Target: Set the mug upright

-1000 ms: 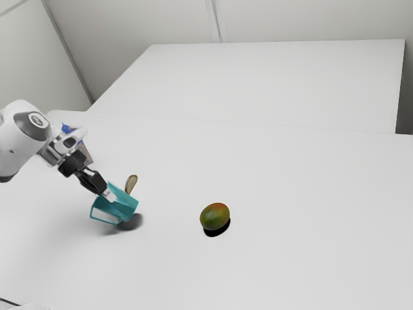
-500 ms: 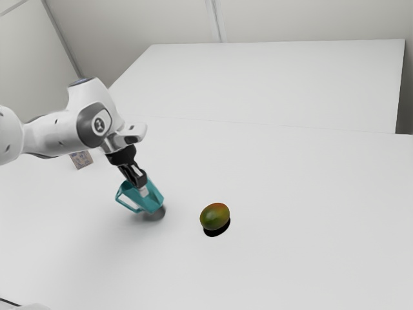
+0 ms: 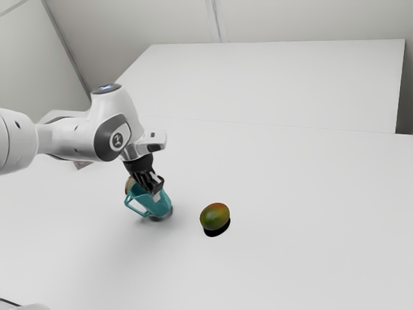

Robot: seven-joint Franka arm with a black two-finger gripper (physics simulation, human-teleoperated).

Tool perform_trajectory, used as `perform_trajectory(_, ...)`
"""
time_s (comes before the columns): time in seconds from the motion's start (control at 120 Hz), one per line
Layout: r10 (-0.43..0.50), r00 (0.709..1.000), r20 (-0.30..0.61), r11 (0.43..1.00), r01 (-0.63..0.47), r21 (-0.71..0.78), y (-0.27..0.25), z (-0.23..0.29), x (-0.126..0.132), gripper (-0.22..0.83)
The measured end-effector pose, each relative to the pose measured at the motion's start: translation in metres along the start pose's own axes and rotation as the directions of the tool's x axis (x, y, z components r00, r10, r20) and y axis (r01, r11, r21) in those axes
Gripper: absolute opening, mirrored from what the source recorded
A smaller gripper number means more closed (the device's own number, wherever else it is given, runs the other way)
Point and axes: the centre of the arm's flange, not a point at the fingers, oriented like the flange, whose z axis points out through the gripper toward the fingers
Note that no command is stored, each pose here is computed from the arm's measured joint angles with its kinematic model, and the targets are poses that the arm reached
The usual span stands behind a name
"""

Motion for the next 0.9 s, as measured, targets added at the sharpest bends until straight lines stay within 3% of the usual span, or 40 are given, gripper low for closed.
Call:
perform_trajectory(0.558, -0.143, 0.99, -0.01, 0.99, 0.143, -0.002, -0.001, 0.006, 0.004, -0.14)
perform_trajectory(0.9, -0.161, 0.986, -0.039, 0.986, 0.162, 0.025, 0.01, -0.007, 0.006, 0.1)
